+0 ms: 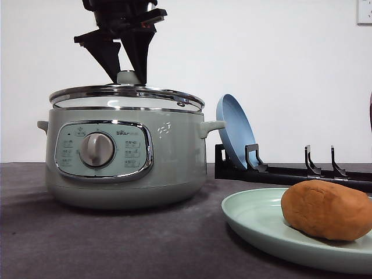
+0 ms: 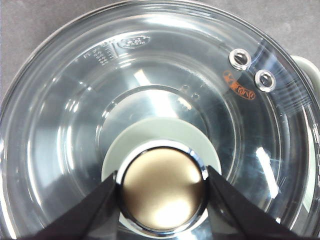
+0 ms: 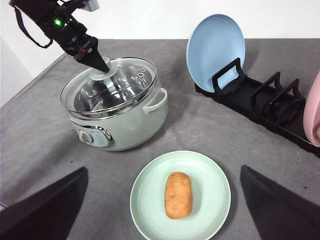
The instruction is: Transfer potato from steamer to green plate
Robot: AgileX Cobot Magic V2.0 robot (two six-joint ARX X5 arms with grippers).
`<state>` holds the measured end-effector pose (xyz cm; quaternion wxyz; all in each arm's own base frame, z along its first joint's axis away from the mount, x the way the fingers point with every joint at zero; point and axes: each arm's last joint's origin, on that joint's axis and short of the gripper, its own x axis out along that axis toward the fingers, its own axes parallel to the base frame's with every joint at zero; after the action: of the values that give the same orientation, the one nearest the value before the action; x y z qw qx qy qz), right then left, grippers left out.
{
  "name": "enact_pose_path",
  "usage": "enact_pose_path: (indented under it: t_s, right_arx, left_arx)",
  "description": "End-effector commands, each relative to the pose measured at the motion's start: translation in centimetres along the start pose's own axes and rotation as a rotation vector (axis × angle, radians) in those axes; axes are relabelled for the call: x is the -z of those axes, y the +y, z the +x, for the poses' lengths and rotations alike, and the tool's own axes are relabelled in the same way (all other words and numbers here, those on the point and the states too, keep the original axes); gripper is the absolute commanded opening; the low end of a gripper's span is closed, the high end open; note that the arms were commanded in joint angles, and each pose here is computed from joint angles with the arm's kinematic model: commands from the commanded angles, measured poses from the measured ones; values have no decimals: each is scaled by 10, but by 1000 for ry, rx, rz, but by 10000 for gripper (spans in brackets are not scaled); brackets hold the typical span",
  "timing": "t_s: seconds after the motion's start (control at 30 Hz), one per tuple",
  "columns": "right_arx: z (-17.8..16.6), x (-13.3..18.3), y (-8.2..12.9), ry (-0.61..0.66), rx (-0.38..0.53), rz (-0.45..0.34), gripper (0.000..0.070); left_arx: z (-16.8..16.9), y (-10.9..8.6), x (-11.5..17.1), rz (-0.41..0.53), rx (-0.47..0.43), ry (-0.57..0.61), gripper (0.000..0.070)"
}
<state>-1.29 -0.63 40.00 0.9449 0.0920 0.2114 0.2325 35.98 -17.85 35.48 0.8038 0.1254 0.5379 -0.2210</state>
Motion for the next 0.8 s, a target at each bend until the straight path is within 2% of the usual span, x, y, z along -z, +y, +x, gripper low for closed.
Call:
enact_pose_path:
  t_s: [0.0, 0.17, 0.77]
  right_arx:
    - [-3, -3, 1, -19, -9, -6, 613]
    - [-3, -3, 1, -18, -10, 1, 613]
    - [-3, -3, 1, -17, -11, 20, 613]
  left_arx:
    - [1, -3, -7, 27, -8, -36, 0]
    - [1, -6, -8, 49, -50, -37, 0]
    - [9, -7, -7, 57, -49, -28, 0]
